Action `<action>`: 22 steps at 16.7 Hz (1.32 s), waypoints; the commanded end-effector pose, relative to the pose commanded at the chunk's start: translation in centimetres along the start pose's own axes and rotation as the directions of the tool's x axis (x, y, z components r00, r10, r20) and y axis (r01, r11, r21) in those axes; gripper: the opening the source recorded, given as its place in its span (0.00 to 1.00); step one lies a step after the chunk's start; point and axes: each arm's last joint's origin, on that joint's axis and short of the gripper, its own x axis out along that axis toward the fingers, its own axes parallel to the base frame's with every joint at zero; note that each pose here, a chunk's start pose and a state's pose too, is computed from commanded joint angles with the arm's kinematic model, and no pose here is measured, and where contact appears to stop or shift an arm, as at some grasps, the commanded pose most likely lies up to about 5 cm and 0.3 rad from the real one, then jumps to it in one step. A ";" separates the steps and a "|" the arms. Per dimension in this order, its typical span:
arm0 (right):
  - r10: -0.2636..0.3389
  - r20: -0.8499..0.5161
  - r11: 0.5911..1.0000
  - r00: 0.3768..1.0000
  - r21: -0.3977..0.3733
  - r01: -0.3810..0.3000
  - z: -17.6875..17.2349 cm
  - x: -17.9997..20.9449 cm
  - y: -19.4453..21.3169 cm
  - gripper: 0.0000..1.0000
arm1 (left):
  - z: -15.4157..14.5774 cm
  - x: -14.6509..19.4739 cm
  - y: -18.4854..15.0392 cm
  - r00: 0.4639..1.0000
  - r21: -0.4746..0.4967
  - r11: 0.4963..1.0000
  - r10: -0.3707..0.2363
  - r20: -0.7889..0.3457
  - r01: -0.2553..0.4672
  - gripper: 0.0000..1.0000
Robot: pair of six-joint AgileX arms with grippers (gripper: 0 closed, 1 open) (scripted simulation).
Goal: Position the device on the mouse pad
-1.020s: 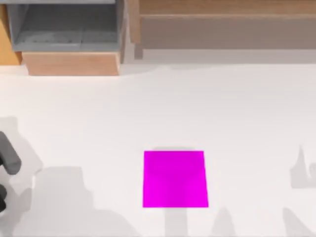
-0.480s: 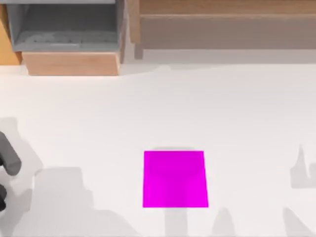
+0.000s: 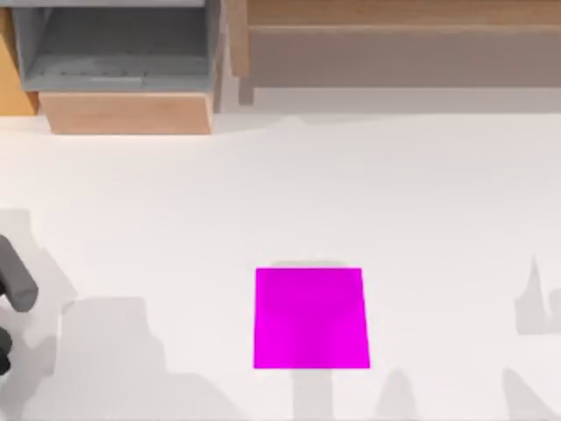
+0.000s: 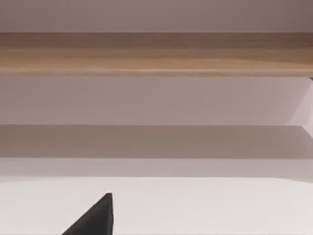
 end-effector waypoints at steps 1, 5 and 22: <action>0.000 0.000 1.000 1.000 0.000 0.000 0.0 0.0 0.0 1.00 | 0.0 0.0 0.0 1.000 0.000 1.000 0.000 0.000 0.000 0.00; 0.000 0.000 1.000 1.000 0.000 0.000 0.0 0.0 0.0 1.00 | 0.0 0.0 0.0 1.000 0.000 1.000 0.000 0.000 0.000 0.00; 0.000 0.000 1.000 1.000 0.000 0.000 0.0 0.0 0.0 1.00 | 0.1 -11.2 -0.1 1.000 -0.014 1.000 -0.002 0.013 0.003 0.00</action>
